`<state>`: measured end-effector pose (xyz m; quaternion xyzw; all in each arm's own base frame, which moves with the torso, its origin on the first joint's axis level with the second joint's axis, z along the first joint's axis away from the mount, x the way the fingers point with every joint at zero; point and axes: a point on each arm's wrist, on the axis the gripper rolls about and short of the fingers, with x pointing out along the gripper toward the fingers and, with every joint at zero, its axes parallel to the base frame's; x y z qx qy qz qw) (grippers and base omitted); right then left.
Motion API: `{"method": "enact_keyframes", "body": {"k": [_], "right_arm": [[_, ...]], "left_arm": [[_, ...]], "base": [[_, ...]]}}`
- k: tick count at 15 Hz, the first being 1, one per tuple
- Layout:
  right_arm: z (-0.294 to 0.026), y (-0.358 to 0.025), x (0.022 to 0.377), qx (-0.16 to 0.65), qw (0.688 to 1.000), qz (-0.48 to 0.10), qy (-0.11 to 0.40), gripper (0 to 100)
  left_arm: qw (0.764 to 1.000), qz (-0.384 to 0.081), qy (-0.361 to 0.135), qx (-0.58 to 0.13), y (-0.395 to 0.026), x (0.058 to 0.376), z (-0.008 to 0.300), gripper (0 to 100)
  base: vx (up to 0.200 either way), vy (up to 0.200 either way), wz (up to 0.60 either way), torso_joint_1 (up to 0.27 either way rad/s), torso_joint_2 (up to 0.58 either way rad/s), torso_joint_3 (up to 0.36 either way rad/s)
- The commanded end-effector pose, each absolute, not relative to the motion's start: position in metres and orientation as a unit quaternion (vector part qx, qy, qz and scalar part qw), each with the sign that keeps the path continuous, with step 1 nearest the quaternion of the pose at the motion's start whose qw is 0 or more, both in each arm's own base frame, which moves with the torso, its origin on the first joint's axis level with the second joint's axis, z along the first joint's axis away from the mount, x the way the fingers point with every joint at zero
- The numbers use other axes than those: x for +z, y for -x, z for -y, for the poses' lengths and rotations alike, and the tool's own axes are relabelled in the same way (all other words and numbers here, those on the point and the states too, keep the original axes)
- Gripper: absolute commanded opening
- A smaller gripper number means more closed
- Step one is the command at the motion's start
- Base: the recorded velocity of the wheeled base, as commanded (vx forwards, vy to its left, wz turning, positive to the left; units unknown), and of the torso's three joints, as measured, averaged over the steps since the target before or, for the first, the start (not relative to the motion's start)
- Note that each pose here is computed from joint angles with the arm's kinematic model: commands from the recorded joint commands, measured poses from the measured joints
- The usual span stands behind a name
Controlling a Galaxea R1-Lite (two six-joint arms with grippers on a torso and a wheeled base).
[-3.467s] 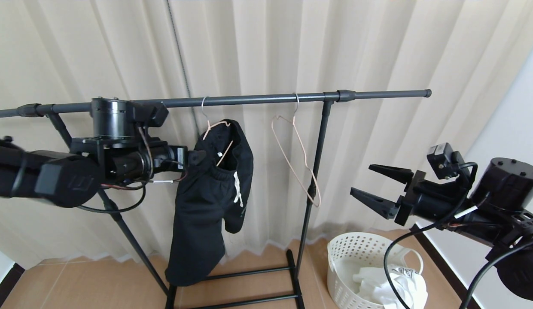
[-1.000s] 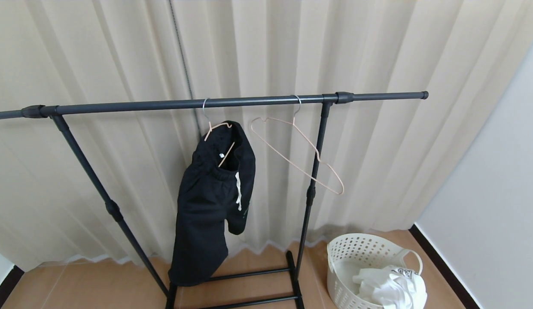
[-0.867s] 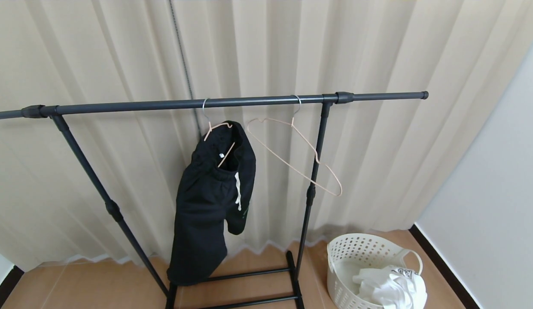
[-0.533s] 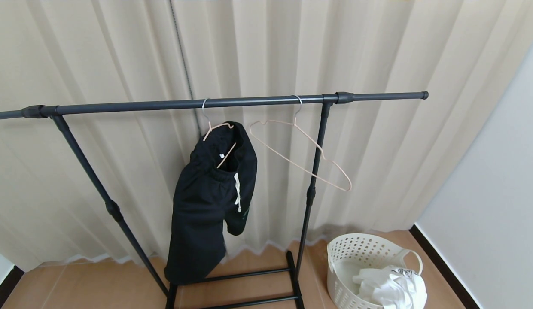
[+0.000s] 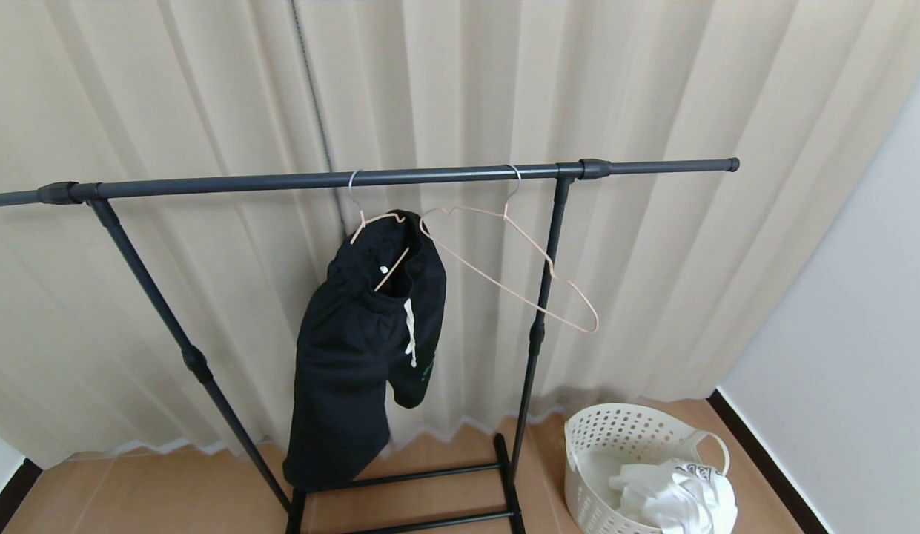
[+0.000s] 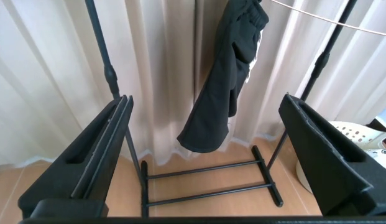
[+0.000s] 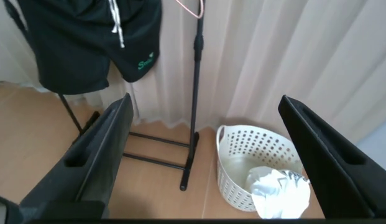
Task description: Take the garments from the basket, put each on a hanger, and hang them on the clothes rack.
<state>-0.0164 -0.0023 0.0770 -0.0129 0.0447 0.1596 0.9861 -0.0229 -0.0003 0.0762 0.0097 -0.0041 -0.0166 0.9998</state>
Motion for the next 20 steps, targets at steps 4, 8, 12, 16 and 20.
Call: {"method": "enact_keyframes", "body": {"k": [4, 8, 12, 16, 20], "right_arm": [[0.0059, 0.0224, 0.0754, 0.204, 0.979, -0.003, 0.010, 100], [0.0056, 0.0221, 0.0755, 0.197, 0.980, -0.008, 0.012, 100], [0.0056, 0.0222, 0.0754, 0.197, 0.980, -0.007, 0.012, 100], [0.0055, 0.0221, 0.0755, 0.196, 0.981, -0.008, 0.012, 100], [0.0042, 0.0188, 0.0764, 0.179, 0.983, -0.033, 0.015, 100]], "left_arm": [[1.000, 0.004, -0.010, -0.017, 0.0228, 0.0763, 0.0003, 100], [1.000, 0.004, -0.009, -0.016, 0.0228, 0.0763, 0.0003, 100], [1.000, 0.004, -0.008, -0.016, 0.0228, 0.0763, 0.0003, 100], [1.000, 0.004, -0.006, -0.015, 0.0228, 0.0763, 0.0002, 100], [1.000, 0.004, -0.006, -0.015, 0.0228, 0.0763, 0.0002, 100]], "base": [[0.000, 0.000, 0.00, 0.000, 0.00, 0.000], [0.000, 0.000, 0.00, 0.000, 0.00, 0.000], [0.000, 0.000, 0.00, -0.082, 0.20, 0.116], [0.000, 0.000, 0.00, -0.140, 0.35, 0.192], [0.000, 0.000, 0.00, -0.148, 0.36, 0.215]]}}
